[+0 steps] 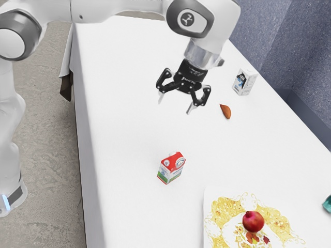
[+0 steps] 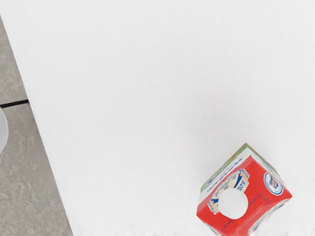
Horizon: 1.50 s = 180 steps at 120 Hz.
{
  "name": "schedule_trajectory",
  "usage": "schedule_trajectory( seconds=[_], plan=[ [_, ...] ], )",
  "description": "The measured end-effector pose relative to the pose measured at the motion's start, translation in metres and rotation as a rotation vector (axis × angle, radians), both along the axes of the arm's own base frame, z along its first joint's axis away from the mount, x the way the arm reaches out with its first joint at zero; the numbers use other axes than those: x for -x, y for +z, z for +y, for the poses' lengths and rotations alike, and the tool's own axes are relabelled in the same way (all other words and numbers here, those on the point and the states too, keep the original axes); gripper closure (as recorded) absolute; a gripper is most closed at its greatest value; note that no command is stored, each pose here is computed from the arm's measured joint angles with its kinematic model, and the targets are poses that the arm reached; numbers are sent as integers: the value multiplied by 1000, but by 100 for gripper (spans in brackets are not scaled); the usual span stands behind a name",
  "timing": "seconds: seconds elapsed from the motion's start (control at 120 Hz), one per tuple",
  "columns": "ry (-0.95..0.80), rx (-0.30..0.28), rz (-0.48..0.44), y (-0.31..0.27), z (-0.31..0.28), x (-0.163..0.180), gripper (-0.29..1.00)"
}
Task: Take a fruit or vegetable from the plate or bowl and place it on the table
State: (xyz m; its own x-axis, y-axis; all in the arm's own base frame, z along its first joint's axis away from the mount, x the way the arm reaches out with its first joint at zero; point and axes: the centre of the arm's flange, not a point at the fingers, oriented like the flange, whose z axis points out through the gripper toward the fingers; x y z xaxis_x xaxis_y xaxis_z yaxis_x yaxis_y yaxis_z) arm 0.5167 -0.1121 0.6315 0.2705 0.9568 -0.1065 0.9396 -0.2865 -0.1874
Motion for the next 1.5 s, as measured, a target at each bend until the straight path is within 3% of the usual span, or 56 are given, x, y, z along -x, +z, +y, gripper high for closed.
schedule_trajectory(
  seconds=[0.233,0.383,0.492,0.675,0.917,1.15,1.5],
  plan=[
    [213,16,-91,25,-72,-1,0],
    [358,10,-190,-1,-76,-105,0],
    [360,73,-217,-33,-110,-137,0],
    [340,160,-239,-61,-173,-139,0],
    [409,238,-203,-112,-194,-152,0],
    [455,284,-213,-129,-207,-153,0],
    [428,331,-234,-132,-261,-120,0]
  ],
)
